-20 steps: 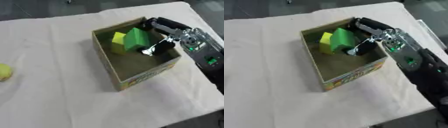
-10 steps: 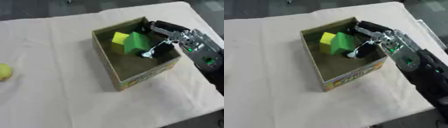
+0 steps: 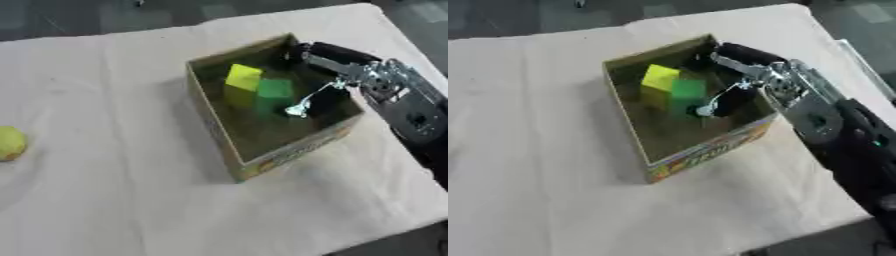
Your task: Pick up the objects with one hand, pass them to the other hand, and then place them into the box on the other side of the table.
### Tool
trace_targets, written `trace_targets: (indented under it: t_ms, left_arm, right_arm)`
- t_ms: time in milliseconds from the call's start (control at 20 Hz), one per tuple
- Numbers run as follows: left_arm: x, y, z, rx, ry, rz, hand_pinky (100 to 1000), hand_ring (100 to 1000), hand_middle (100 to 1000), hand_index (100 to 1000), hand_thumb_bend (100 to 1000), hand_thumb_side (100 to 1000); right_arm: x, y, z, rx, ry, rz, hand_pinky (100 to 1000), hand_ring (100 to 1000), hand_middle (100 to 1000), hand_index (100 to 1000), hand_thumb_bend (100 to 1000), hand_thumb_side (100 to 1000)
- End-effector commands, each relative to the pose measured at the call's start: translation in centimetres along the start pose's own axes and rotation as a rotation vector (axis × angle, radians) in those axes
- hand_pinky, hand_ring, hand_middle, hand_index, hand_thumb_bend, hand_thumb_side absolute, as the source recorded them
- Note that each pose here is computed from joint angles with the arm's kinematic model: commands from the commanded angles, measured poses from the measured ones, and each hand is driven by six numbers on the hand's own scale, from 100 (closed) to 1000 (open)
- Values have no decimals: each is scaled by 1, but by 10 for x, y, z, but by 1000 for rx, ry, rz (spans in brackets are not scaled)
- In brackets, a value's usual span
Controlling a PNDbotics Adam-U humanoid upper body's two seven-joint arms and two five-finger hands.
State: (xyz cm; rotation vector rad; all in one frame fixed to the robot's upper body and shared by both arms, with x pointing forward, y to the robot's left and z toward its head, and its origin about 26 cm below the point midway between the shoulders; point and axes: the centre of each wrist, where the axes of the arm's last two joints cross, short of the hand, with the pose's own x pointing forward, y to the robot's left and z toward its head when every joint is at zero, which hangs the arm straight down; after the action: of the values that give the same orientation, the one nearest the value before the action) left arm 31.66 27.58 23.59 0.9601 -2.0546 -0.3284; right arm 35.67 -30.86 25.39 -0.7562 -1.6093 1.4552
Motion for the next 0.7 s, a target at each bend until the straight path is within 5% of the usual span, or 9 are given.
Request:
trace_targets:
  t_ms: [50,450,600,700]
  left_arm:
    - [4,11,-5,30,-25,-19,879,730,681,823,521,812]
    - [3,14,-5,47,-18,-29,878,729,680,823,524,808]
    - [1,16,-5,58,-15,-40,878,730,680,824,521,804]
    - [0,19,-5,65,-12,-50,877,730,673,824,506,784]
  right_arm:
    - [-2,-12,4,-17,4,30,901,816,783,880,468,301]
    - [2,-28,14,-152,-11,-32,899,791,772,878,469,268]
    - [7,-36,20,-244,-32,-98,898,771,755,862,447,185]
    - [10,-41,23,-310,-67,-172,900,754,736,838,318,190]
